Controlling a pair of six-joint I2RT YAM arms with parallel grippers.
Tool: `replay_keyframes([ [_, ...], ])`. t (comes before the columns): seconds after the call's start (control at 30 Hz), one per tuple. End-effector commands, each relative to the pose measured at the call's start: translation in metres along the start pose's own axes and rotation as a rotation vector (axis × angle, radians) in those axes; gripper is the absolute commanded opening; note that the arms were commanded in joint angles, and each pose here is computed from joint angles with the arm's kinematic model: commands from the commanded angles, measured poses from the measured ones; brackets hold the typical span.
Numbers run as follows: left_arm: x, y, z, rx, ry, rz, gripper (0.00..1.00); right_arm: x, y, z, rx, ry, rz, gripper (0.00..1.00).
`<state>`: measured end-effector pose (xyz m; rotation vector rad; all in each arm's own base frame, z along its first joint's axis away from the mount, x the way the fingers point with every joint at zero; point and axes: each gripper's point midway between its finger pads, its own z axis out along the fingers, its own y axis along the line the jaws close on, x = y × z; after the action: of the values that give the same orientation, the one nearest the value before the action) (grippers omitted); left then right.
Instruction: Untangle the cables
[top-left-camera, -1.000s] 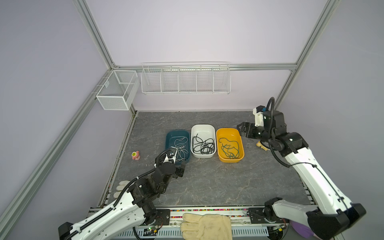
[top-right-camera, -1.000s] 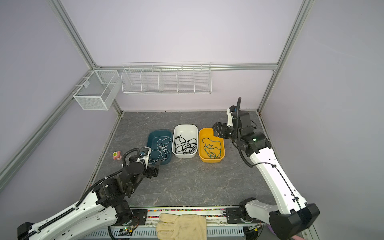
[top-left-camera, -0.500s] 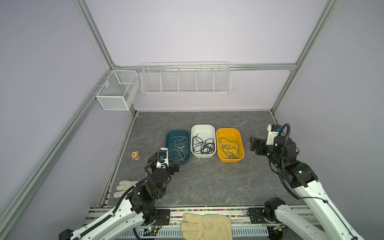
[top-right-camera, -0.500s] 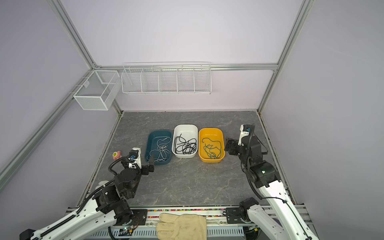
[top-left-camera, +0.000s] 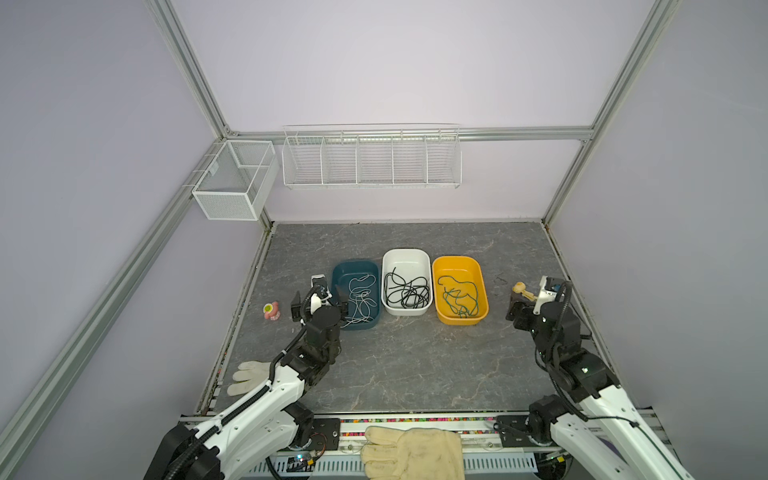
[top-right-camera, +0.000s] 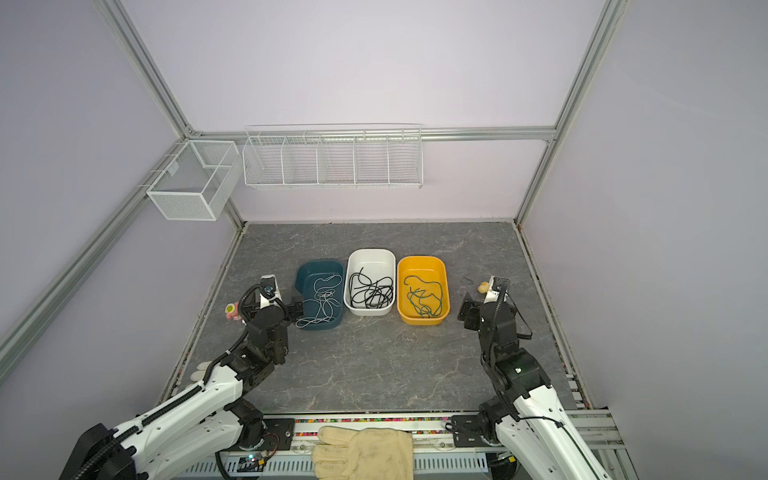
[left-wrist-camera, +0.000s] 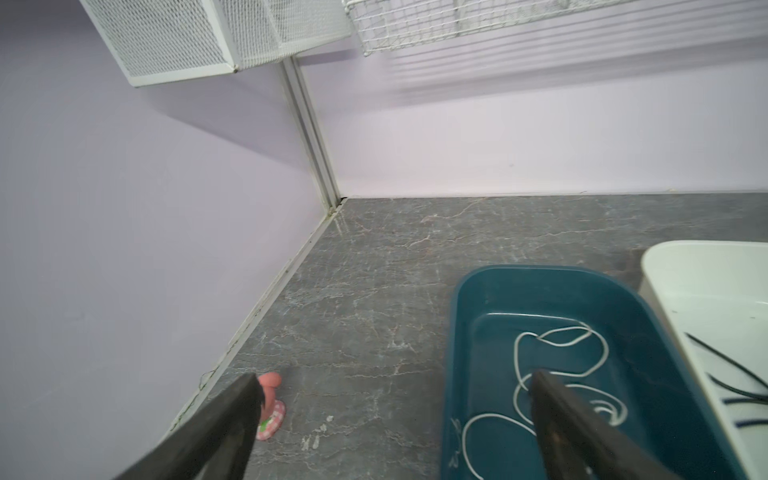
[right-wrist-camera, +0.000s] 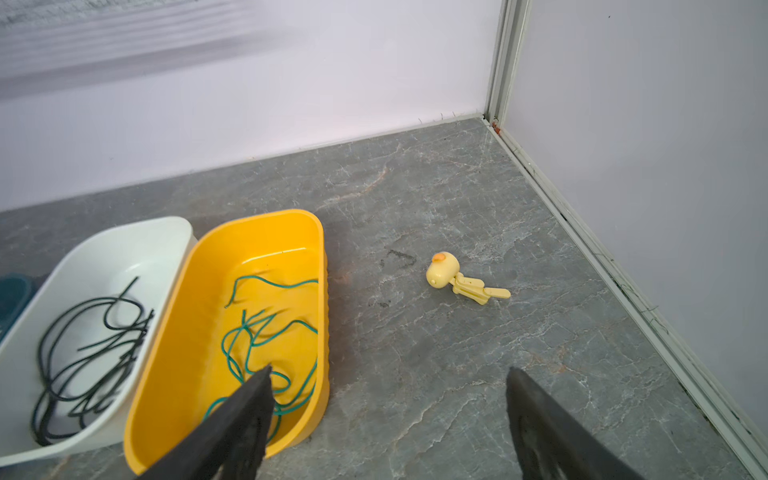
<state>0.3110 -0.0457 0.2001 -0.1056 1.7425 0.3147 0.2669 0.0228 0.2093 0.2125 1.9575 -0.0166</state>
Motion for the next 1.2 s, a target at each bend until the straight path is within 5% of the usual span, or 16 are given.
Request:
replay_keyframes([
  [0.0, -0.002, 0.013, 0.019, -0.036, -0.029, -0.075, 0.99, -0.021, -0.001, 0.003, 0.025, -0.09, -0.049, 0.89],
  [0.17, 0.009, 0.038, 0.05, -0.149, -0.008, -0.039, 0.99, -0.026, -0.006, 0.01, 0.08, -0.085, -0.089, 0.89],
  [0.33, 0.033, 0.017, 0.072, -0.027, 0.042, 0.069, 0.99, -0.023, -0.01, 0.018, 0.111, -0.091, -0.1, 0.89],
  [0.8, 0.067, 0.036, 0.097, -0.056, 0.034, -0.123, 0.99, 0.004, -0.031, 0.054, 0.206, -0.029, -0.09, 0.89],
  [1.03, 0.066, 0.034, 0.101, -0.06, 0.003, -0.104, 0.99, 0.013, -0.051, 0.071, 0.252, -0.103, -0.073, 0.89],
  [1.17, 0.066, 0.034, 0.105, -0.069, 0.017, -0.104, 0.99, 0.007, -0.035, 0.087, 0.164, -0.146, -0.127, 0.89],
])
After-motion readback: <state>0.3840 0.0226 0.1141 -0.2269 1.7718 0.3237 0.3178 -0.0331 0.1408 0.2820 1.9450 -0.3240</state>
